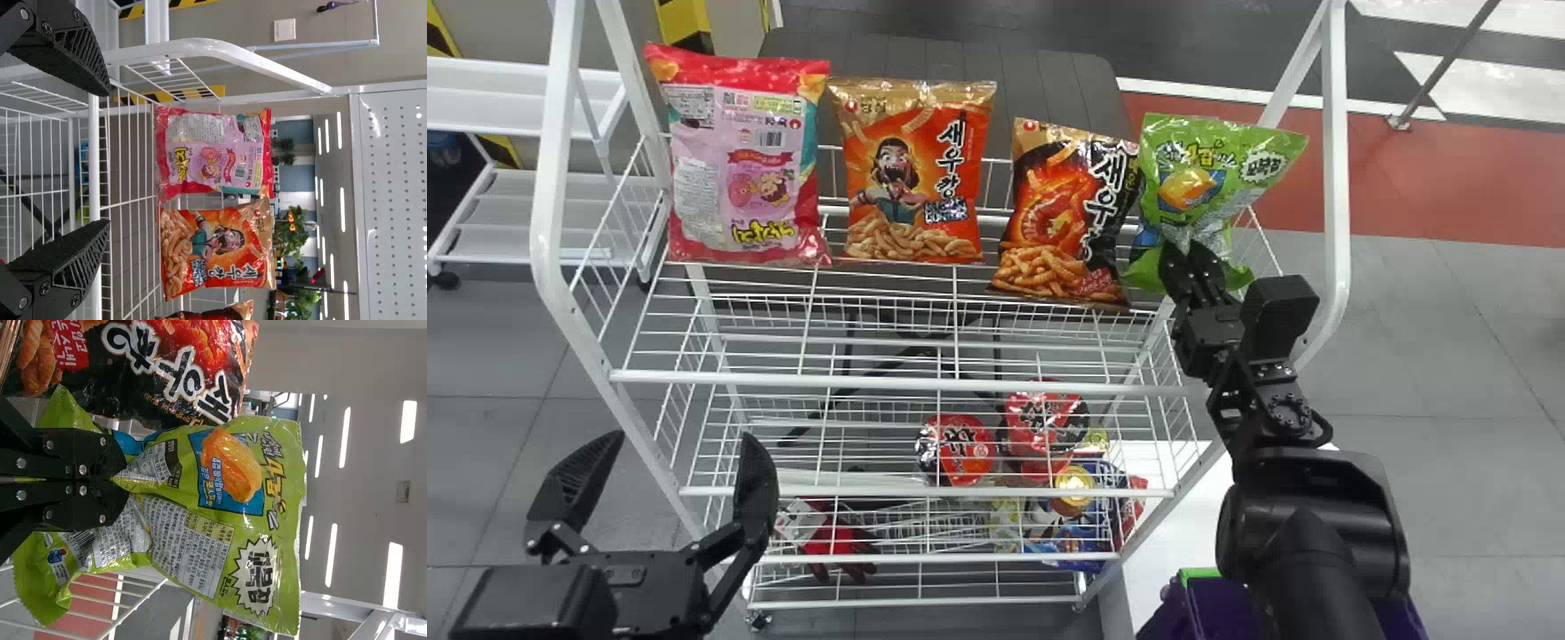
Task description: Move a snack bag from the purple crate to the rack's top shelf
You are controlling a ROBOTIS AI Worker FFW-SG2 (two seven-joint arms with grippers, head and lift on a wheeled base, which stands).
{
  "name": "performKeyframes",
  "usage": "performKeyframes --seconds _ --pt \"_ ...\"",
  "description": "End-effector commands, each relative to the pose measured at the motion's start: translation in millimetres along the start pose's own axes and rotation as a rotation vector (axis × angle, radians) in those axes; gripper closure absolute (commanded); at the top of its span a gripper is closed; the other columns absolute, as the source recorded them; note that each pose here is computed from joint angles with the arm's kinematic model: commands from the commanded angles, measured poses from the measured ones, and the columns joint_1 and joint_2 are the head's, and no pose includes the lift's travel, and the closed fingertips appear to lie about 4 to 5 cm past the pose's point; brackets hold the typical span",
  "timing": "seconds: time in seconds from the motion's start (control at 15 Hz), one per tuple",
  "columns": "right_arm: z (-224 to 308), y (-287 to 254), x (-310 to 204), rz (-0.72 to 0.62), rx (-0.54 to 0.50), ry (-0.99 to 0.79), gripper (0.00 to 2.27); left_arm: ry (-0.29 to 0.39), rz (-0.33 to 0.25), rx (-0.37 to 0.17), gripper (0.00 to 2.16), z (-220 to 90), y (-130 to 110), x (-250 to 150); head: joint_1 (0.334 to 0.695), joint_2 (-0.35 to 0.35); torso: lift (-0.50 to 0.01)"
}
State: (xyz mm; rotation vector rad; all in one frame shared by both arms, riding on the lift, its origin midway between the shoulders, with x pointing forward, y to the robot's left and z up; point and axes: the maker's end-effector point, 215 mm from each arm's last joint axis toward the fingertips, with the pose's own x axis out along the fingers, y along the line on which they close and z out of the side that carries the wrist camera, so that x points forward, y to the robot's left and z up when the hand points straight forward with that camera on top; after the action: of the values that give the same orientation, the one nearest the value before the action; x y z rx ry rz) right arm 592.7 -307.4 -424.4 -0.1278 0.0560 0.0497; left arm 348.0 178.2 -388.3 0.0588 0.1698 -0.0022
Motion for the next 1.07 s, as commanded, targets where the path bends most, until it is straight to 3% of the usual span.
performKeyframes --seconds 0.0,0.2,0.27,0.33,0.4,1.0 --pt "-1 1 0 0.002 -0.002 0.001 0.84 -0.002 0.002 0.0 0.14 1 1 0 0.695 -0.152 0.001" --pt "0 -1 0 -0.002 0.002 0.0 0.77 -0.002 0.0 0.001 0.14 1 0 2 0.695 -0.151 0.001" --pt "-1 -1 0 -0.002 0.001 0.001 0.61 -0.005 0.0 0.0 0.14 3 0 2 0.695 -0.151 0.001" --pt "0 -1 0 -0.003 -0.001 -0.005 0.29 -0.002 -0.003 0.0 0.14 2 -1 2 0.695 -0.153 0.001" --pt "0 -2 -1 -0.006 -0.001 -0.006 0.23 -0.004 -0.002 0.001 0.14 2 -1 3 0.695 -0.153 0.001" --pt "18 -13 -26 -0.051 -0.024 -0.115 0.17 0.001 -0.003 0.001 0.14 0 -2 4 0.695 -0.167 0.001"
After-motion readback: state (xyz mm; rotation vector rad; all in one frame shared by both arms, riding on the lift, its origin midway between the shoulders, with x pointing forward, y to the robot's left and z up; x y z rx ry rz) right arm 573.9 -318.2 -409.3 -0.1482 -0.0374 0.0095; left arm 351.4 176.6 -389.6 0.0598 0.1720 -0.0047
